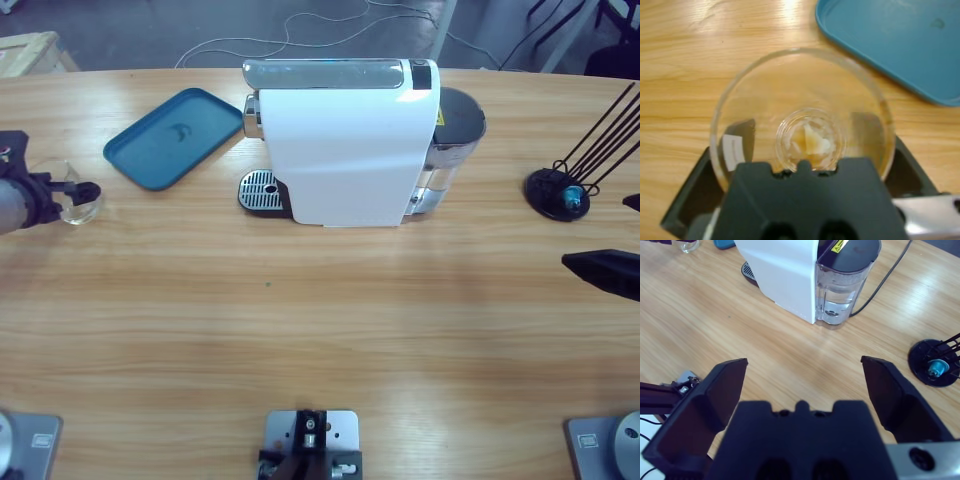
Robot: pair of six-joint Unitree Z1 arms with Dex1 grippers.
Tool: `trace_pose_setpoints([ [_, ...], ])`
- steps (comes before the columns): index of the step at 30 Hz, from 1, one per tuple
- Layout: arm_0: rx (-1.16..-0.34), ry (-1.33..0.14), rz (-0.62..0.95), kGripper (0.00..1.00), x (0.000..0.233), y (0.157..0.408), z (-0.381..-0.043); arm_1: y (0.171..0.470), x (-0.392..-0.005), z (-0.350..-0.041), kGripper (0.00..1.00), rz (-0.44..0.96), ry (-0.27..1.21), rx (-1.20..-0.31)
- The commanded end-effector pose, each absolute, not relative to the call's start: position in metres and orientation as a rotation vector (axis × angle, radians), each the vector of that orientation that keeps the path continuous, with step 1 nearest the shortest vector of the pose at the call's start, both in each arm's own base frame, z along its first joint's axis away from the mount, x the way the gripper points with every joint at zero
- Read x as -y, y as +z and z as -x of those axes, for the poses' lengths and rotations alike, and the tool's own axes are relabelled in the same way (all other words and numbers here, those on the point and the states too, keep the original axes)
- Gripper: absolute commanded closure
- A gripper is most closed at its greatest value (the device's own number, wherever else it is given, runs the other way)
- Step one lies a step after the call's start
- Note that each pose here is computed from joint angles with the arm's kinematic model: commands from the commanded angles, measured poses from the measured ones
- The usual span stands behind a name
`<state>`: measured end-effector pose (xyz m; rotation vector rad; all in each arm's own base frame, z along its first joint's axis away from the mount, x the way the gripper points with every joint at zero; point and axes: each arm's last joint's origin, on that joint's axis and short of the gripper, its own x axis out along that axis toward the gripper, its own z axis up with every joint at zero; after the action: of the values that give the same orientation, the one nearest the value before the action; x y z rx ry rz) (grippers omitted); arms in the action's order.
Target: Pour coffee
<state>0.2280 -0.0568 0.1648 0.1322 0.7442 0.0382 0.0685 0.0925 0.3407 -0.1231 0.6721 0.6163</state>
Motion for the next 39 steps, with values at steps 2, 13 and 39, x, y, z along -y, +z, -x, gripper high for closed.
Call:
trace_pose_setpoints([
  [2,-0.740,0.029,-0.145,1.000,0.051,0.159,-0.213,0.332,-0.096,-0.070,0.000,0.140,0.600,-0.694],
  [13,-0.492,-0.519,-0.419,1.000,0.062,0.203,-0.181,0.340,-0.092,-0.067,0.000,0.146,0.619,-0.683],
  [39,-0.462,-1.279,-0.451,1.000,0.171,0.180,-0.308,0.352,-0.058,-0.050,0.000,0.213,0.584,-0.705],
])
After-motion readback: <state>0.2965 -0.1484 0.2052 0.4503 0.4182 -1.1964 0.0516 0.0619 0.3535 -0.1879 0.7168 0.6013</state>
